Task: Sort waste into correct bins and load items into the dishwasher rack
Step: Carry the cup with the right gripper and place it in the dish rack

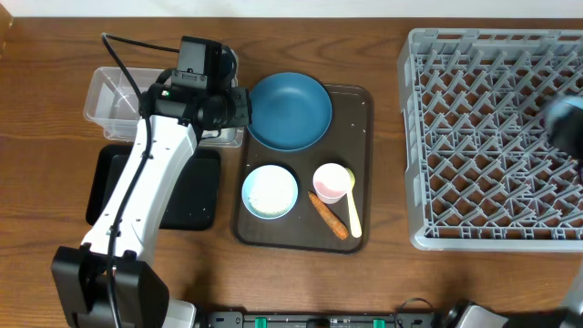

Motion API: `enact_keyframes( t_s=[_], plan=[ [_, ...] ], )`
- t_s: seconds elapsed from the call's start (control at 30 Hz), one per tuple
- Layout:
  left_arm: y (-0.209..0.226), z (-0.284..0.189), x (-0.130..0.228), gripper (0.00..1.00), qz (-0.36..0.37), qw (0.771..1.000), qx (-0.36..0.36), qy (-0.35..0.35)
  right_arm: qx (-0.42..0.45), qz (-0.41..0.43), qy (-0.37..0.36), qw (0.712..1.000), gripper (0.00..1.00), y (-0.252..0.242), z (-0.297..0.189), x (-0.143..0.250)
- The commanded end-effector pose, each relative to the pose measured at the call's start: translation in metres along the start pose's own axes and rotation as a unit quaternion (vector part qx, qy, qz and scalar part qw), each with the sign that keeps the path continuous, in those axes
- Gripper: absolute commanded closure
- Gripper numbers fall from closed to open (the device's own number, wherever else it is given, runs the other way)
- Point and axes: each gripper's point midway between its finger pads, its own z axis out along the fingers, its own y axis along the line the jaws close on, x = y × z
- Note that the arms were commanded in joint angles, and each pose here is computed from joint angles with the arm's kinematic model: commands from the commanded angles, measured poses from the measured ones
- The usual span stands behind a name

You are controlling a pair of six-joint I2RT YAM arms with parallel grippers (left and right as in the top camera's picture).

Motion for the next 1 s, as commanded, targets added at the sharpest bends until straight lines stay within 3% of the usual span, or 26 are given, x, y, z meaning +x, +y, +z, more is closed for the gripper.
enact_keyframes(
  t_s=[0.0, 0.13, 0.5, 0.9, 0.93, 0.97],
  plan=[
    [0.002, -0.003, -0.004, 0.85, 0.007, 1.0, -0.007, -0.007, 0.038, 0.065, 0.012, 0.997, 0.99, -0.042, 0.012, -0.002],
    [0.002, -0.003, -0.004, 0.85, 0.007, 1.0, -0.007, -0.007, 0.065, 0.11, 0.039, 0.991, 0.99, -0.08, 0.031, 0.008],
    [0.002, -0.003, -0.004, 0.85, 0.007, 1.0, -0.007, -0.007, 0.102, 0.19, 0.062, 0.975, 0.99, -0.13, 0.057, 0.023],
    [0.002, -0.003, -0.004, 0.85, 0.006, 1.0, -0.007, -0.007, 0.108, 0.215, 0.109, 0.964, 0.99, -0.138, 0.072, 0.047],
    [0.002, -0.003, -0.004, 0.85, 0.006, 1.0, -0.007, -0.007, 0.108, 0.214, 0.107, 0.965, 0.95, -0.139, 0.073, 0.046],
    [0.002, -0.003, -0.004, 0.85, 0.006, 1.0, -0.007, -0.007, 0.108, 0.214, 0.103, 0.965, 0.83, -0.139, 0.073, 0.044]
  ],
)
